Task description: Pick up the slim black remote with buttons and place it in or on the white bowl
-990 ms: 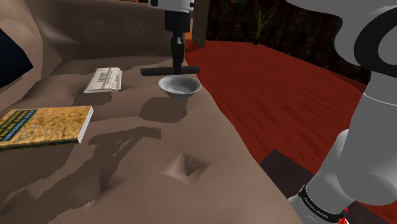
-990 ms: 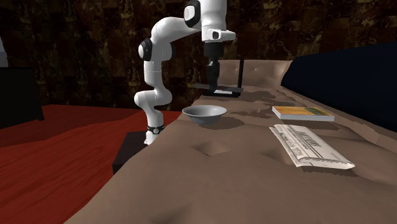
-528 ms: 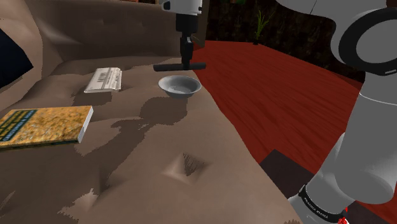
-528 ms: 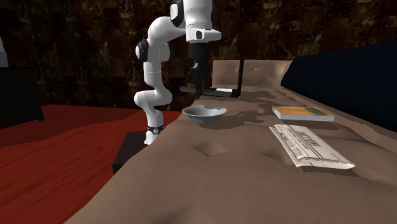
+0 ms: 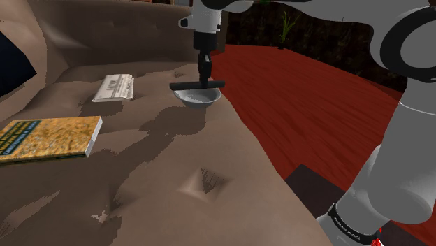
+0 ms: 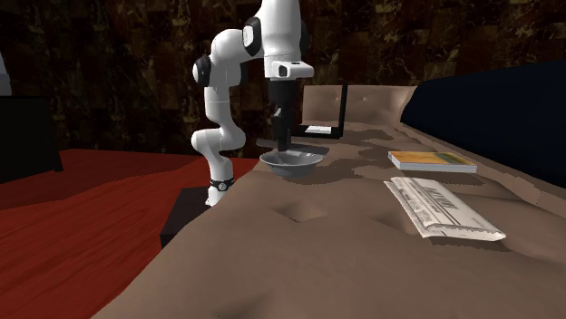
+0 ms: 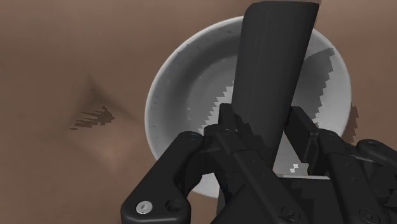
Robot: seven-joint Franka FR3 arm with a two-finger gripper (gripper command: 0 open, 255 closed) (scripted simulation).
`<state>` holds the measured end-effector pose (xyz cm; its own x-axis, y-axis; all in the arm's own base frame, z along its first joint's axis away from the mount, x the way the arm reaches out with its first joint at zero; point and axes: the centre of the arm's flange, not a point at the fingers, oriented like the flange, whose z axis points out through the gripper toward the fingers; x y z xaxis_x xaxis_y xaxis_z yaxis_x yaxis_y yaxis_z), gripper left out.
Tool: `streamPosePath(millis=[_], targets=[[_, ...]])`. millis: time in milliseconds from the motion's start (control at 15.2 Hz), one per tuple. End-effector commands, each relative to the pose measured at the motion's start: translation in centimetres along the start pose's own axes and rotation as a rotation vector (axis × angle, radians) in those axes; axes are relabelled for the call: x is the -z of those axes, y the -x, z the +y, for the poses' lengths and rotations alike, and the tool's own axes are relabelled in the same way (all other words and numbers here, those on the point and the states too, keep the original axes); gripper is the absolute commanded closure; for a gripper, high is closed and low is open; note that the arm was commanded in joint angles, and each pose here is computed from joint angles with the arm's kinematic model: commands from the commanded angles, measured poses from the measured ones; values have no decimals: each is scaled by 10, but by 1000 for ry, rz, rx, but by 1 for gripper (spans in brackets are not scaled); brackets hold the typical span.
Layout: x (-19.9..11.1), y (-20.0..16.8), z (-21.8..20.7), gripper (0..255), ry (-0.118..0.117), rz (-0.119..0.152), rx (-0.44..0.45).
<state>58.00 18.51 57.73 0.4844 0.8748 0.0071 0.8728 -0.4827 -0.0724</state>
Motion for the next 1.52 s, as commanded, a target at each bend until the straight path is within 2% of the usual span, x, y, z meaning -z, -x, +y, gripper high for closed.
streamPosePath(millis=[0,462,528,858,1122,1452], targets=[[-11,0,2,255,1,1,0],[-11,0,2,255,1,1,0],[-11,0,2,0,1,1,0],[-11,0,2,0,1,1,0],[39,0,2,0,1,1,0],[39,0,2,0,1,1,0]])
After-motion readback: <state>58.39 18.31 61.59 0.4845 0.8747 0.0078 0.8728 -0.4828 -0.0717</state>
